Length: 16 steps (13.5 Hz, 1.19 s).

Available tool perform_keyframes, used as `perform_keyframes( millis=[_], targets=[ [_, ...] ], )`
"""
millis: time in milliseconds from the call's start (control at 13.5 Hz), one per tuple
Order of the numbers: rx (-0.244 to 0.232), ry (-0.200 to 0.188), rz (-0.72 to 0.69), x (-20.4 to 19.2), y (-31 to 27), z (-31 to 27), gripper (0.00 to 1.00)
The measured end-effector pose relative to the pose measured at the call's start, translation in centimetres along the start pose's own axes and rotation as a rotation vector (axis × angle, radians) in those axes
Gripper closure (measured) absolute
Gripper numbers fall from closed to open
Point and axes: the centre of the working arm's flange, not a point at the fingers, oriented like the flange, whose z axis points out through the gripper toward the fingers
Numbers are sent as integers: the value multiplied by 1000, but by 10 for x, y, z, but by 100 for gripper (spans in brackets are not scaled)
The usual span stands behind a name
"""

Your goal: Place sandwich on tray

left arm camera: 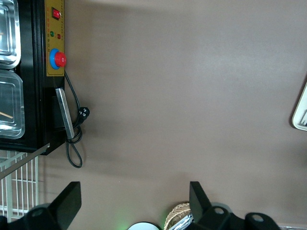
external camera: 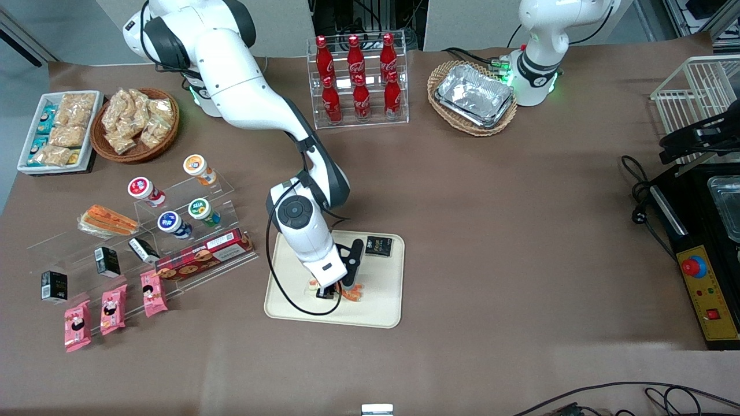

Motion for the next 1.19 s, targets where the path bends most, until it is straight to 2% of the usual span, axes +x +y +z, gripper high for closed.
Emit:
perform_keyframes(
  millis=[74,148,444,593,667,815,963,1185],
  targets=[
    [-3,0,-3,0,1,1,70],
    [-4,1,-5,1,2,2,63],
    [-4,1,-3,0,2,6,25],
    [1,15,23,-2,6,5,5],
    [0,22,31,-1,8,3,0],
    [-6,36,38,1,12,-4,0],
    [7,33,43,2,16,-11,0],
    [76,35,96,-3,27,-33,0]
  ],
)
